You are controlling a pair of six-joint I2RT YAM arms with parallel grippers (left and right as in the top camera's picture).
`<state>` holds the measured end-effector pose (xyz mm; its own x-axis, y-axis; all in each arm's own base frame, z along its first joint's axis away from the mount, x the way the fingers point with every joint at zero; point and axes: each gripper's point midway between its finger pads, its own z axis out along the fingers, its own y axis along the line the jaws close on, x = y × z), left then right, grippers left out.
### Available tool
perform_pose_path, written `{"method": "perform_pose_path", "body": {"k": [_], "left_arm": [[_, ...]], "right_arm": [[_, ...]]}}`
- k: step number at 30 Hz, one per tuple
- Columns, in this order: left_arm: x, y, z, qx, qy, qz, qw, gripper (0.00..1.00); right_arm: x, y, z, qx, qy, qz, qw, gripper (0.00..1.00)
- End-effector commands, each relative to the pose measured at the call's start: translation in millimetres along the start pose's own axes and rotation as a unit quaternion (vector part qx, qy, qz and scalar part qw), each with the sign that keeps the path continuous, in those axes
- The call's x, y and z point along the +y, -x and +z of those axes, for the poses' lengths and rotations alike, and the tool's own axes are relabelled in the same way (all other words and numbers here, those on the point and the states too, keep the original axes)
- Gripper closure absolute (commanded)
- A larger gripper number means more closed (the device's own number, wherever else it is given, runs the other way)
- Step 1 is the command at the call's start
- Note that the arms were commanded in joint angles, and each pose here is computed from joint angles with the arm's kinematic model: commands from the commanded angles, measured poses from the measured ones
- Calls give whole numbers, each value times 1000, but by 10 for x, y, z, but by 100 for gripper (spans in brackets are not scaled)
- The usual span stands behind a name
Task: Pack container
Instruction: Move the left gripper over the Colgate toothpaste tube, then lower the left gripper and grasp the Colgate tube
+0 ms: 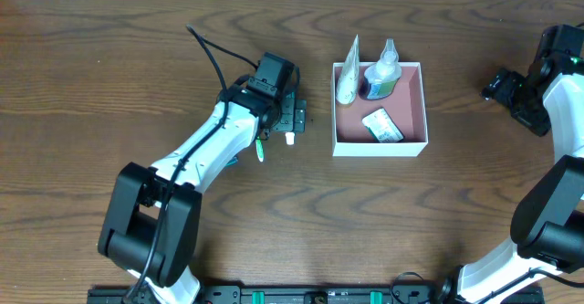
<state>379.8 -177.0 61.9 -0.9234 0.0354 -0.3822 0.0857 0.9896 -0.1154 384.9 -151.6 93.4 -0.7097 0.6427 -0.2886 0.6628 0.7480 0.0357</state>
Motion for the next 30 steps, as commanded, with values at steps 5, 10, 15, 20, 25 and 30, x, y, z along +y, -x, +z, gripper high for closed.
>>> {"method": "perform_pose_path", "body": {"k": [5,10,15,20,25,30], "left_arm": [[46,13,52,10,19,-51,998,2],[-100,53,9,22,8,-29,999,2],[-174,146,0,42,28,-23,998,2],[-159,230,47,56,36,-25,997,2],[-138,187,147,67,41,-16,997,2],[-136,180,198,69,42,-16,997,2]], "right_arm": [[-9,-21,42,5,-3,6,1000,1],[-9,-21,42,5,-3,6,1000,1],[-9,-21,42,5,-3,6,1000,1],[-9,-21,42,5,-3,6,1000,1],[-9,-21,42,5,-3,6,1000,1],[-9,-21,42,5,-3,6,1000,1]]}}
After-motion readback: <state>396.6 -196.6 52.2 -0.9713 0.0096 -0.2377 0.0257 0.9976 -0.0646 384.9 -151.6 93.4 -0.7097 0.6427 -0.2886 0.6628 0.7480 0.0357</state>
